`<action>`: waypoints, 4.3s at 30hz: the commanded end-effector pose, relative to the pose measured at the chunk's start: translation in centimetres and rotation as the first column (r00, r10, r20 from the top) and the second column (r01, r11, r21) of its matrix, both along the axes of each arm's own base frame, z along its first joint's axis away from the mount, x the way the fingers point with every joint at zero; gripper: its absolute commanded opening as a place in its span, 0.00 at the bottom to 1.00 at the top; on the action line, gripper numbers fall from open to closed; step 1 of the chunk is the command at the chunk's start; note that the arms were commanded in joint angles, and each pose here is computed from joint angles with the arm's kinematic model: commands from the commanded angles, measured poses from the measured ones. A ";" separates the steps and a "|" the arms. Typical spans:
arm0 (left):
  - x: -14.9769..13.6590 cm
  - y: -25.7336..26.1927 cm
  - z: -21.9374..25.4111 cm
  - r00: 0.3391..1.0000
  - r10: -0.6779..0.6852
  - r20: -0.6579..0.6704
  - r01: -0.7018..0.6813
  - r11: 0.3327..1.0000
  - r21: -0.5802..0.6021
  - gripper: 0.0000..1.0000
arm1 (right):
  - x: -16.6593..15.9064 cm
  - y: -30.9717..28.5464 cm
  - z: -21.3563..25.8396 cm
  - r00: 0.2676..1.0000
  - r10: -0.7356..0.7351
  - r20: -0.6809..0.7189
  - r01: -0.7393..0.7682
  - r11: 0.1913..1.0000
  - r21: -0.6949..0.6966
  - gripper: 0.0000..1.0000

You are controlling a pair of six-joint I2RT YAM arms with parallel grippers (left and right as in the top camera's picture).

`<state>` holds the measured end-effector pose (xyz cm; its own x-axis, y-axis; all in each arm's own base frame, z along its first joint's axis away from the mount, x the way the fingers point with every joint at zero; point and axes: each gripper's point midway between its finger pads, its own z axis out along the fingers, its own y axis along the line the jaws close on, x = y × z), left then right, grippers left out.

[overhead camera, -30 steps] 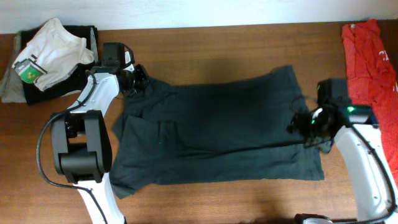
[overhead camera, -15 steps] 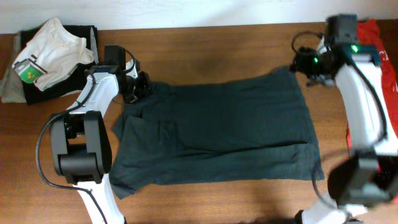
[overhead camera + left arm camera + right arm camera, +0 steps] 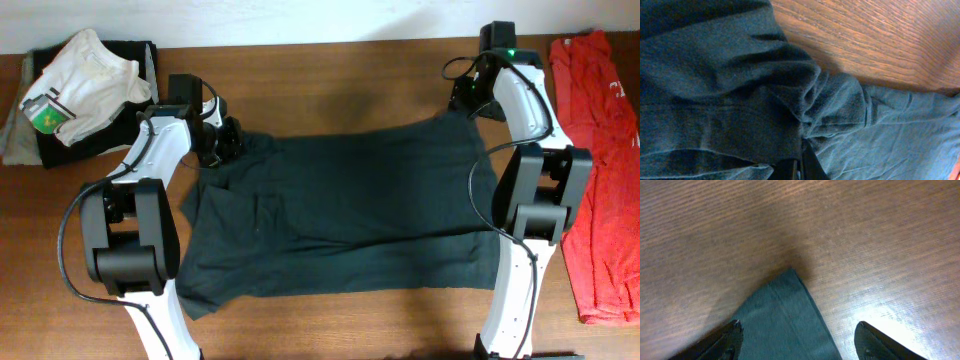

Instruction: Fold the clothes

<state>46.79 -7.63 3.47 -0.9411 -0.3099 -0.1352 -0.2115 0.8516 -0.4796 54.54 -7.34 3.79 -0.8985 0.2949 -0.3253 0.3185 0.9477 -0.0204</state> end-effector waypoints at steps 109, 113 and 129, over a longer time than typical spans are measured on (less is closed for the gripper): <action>-24.2 5.2 -0.4 0.780 0.096 -0.619 0.140 0.936 0.323 0.99 | -30.3 -0.9 3.1 0.607 -0.243 -0.757 0.222 0.966 -0.132 0.99; -22.4 5.2 -0.3 0.823 0.101 -0.559 0.111 0.937 0.332 0.99 | -28.7 -1.3 2.6 0.660 -0.245 -0.710 0.220 0.967 -0.129 0.99; -11.2 5.8 3.1 0.989 0.039 -0.143 0.013 0.938 0.345 0.84 | -23.6 -1.2 3.1 0.783 -0.258 -0.566 0.305 0.952 -0.011 0.99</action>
